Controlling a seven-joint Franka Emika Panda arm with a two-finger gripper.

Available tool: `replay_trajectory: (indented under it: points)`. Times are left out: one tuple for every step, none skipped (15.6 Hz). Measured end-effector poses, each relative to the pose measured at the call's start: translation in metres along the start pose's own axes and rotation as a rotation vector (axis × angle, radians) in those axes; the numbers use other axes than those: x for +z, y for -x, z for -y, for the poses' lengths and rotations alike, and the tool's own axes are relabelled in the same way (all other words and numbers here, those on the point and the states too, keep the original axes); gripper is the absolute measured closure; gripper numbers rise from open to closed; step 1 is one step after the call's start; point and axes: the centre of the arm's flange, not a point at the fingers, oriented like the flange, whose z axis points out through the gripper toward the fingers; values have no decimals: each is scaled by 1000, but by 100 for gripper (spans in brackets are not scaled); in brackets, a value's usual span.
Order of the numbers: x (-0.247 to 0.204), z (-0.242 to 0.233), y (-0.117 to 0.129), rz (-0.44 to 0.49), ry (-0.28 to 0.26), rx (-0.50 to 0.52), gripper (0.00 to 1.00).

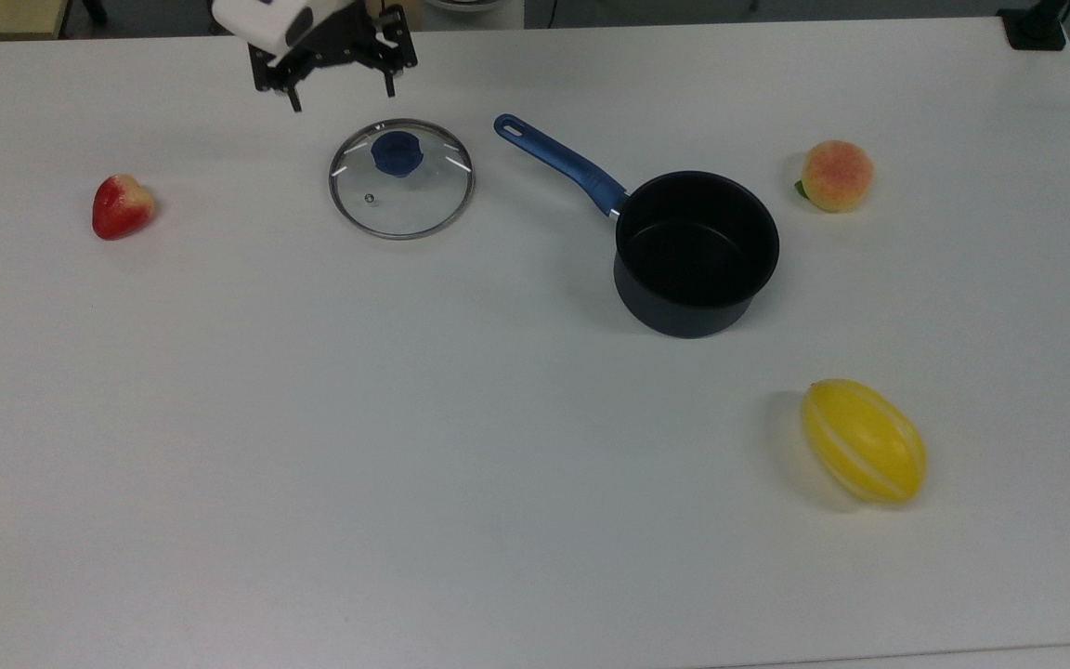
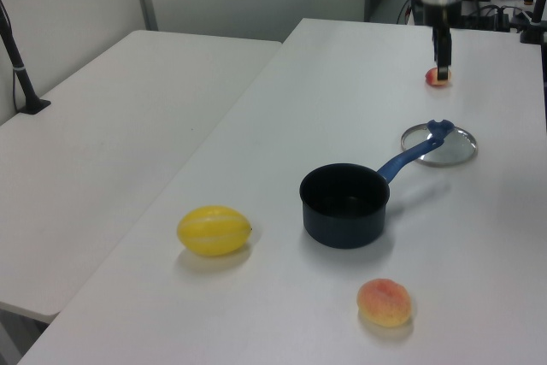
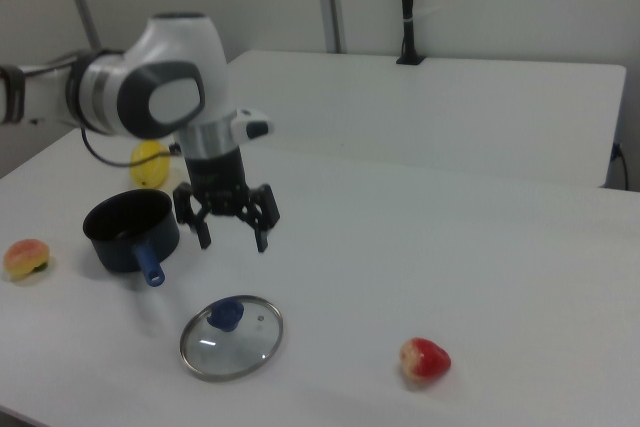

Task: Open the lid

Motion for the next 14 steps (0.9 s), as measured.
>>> replay_trajectory:
  points:
    - [-20, -1, -1, -9, -12, 33, 0]
    - [-40, -2, -2, -22, -29, 68, 0]
    - [-61, -1, -1, -31, -47, 104, 0]
    - [-80, 0, 1, -33, -63, 142, 0]
    - [-96, 3, 3, -29, -76, 179, 0]
    - [-110, 7, 5, -27, -83, 210, 0]
    - [-122, 16, 4, -28, -86, 234, 0]
    - [-131, 26, 2, -29, -85, 249, 0]
    - [-137, 37, 0, -29, -83, 265, 0]
    - [-141, 47, -2, -30, -80, 279, 0]
    - [-145, 57, -5, -34, -78, 289, 0]
    - [-147, 65, -7, -37, -76, 289, 0]
    - [-149, 71, -8, -42, -75, 286, 0]
    - [-151, 75, -9, -45, -74, 281, 0]
